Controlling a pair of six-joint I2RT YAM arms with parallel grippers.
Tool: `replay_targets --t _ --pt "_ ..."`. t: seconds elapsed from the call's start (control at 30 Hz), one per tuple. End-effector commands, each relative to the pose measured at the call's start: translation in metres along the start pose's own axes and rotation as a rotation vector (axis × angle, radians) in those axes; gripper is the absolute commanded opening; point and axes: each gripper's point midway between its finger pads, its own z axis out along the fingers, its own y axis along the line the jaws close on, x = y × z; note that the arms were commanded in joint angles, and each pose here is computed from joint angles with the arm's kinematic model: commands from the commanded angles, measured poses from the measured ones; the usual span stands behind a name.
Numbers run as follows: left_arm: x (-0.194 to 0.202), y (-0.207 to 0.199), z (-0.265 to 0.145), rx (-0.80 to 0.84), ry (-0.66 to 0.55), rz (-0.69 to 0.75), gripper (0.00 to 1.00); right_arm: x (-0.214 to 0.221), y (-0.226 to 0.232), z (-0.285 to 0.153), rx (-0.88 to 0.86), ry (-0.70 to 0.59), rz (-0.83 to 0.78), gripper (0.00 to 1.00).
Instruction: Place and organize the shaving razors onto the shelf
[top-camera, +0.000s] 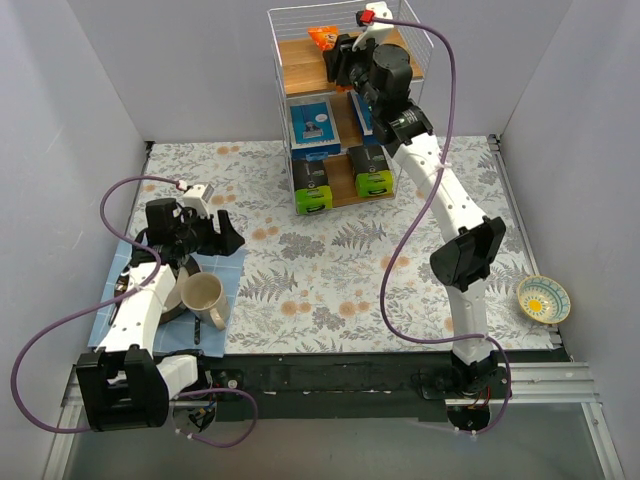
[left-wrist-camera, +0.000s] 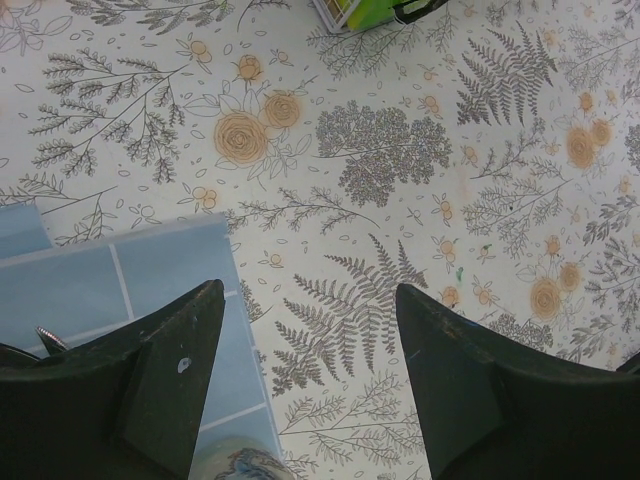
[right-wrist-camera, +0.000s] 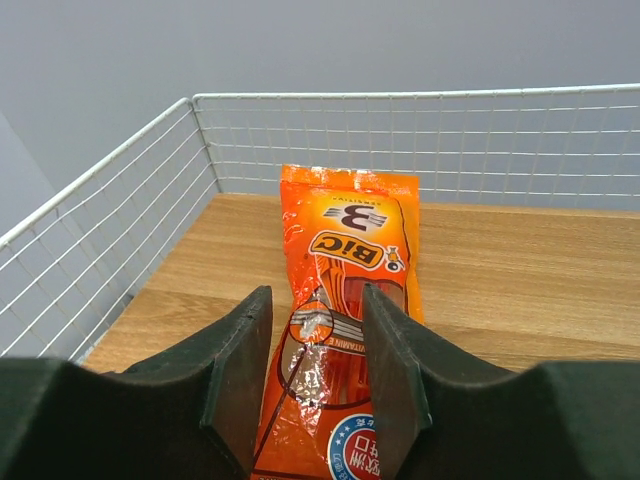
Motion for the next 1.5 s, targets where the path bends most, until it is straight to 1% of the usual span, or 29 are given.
replay_targets --t 0.0,0.07,0.17,0.27,0.33,0.37,0.4,0.43,0.47,0.5,0.53,0.57,0.6,0.63,0.67,0.7,0.83,0.87,0.9,0.93,0.97,1.03,1.07,1.17,1.27,1.33,1.37,1.43,1.47 --pt "-0.013 -0.003 -0.01 0.007 -0.053 -0.005 0.68 -0.025 -0.006 0.004 0.087 -0.1 0.01 0.49" --pt "-0.015 -0.002 -0.011 0.006 -0.061 -0.017 0.68 -0.043 -0.012 0.001 0.126 -0.158 0.009 0.5" --pt "-0.02 -0.001 -0.011 0.005 -0.074 -0.022 0.68 -0.072 -0.016 -0.006 0.153 -0.239 -0.004 0.54" --pt "-0.031 -0.002 -0.009 0.012 -0.094 -0.018 0.68 -0.101 -0.015 -0.017 0.146 -0.303 -0.024 0.57" --pt "-0.048 -0.003 -0.009 0.019 -0.125 -0.018 0.68 -0.114 -0.012 -0.024 0.134 -0.32 -0.048 0.62" --pt "-0.057 -0.005 -0.011 0.022 -0.142 -0.015 0.68 -0.129 -0.006 -0.034 0.105 -0.333 -0.068 0.65" --pt "-0.067 -0.008 -0.011 0.036 -0.156 -0.017 0.69 -0.122 -0.002 -0.036 0.08 -0.31 -0.086 0.88" --pt "-0.086 -0.012 -0.016 0.044 -0.194 0.001 0.69 -0.141 0.0 -0.052 0.067 -0.324 -0.173 0.98" --pt "-0.099 -0.015 -0.019 0.05 -0.217 0.009 0.69 -0.142 0.005 -0.06 0.036 -0.313 -0.202 0.98" --pt "-0.11 -0.017 -0.02 0.061 -0.24 0.018 0.69 -0.092 -0.001 -0.058 0.028 -0.202 -0.235 0.99" --pt "-0.126 -0.023 -0.024 0.081 -0.265 0.039 0.69 -0.118 0.002 -0.088 0.017 -0.242 -0.277 0.98" --pt "-0.134 -0.025 -0.025 0.089 -0.278 0.05 0.69 -0.109 0.004 -0.099 -0.012 -0.224 -0.301 0.98" --pt "-0.143 -0.027 -0.026 0.097 -0.297 0.064 0.7 -0.048 -0.004 -0.105 -0.024 -0.095 -0.333 0.98" --pt "-0.155 -0.029 -0.029 0.102 -0.317 0.072 0.7 -0.062 -0.003 -0.133 -0.034 -0.105 -0.348 0.98" --pt "-0.161 -0.03 -0.03 0.104 -0.329 0.075 0.72 -0.042 0.002 -0.145 -0.083 -0.049 -0.364 0.98" --pt "-0.167 -0.03 -0.03 0.105 -0.34 0.082 0.75 -0.012 0.001 -0.161 -0.117 0.066 -0.373 0.99" --pt "-0.181 -0.032 -0.032 0.113 -0.365 0.086 0.82 0.065 0.002 -0.244 -0.249 0.311 -0.416 0.99" --pt "-0.182 -0.031 -0.03 0.113 -0.365 0.08 0.83 0.076 0.006 -0.257 -0.296 0.35 -0.432 0.99" --pt "-0.182 -0.031 -0.029 0.115 -0.363 0.075 0.98 0.088 0.003 -0.267 -0.32 0.395 -0.466 0.99" --pt "-0.181 -0.03 -0.028 0.114 -0.361 0.068 0.98 0.112 -0.002 -0.289 -0.33 0.5 -0.464 0.99" --pt "-0.18 -0.029 -0.027 0.115 -0.356 0.065 0.98 0.123 -0.012 -0.297 -0.289 0.552 -0.471 0.99" --pt "-0.175 -0.026 -0.022 0.113 -0.343 0.064 0.98 0.141 -0.026 -0.318 -0.209 0.668 -0.422 0.99" --pt "-0.171 -0.023 -0.02 0.105 -0.327 0.076 0.98 0.148 -0.041 -0.325 -0.128 0.717 -0.428 0.99" --pt "-0.163 -0.014 -0.011 0.082 -0.296 0.076 0.98 0.152 -0.059 -0.341 -0.01 0.802 -0.417 0.99" --pt "-0.163 -0.008 -0.006 0.072 -0.282 0.079 0.98 0.152 -0.062 -0.352 -0.02 0.856 -0.451 0.99" --pt "-0.166 -0.006 -0.004 0.066 -0.284 0.083 0.98 0.146 -0.061 -0.352 -0.041 0.857 -0.476 0.99" --pt "-0.167 -0.006 -0.004 0.063 -0.284 0.085 0.98 0.142 -0.06 -0.348 -0.057 0.835 -0.503 0.99" --pt "-0.168 -0.004 -0.003 0.057 -0.285 0.088 0.98 0.135 -0.059 -0.345 -0.066 0.792 -0.512 0.99" --pt "-0.169 -0.004 -0.003 0.058 -0.286 0.091 0.98 0.133 -0.052 -0.342 -0.1 0.769 -0.51 0.99"
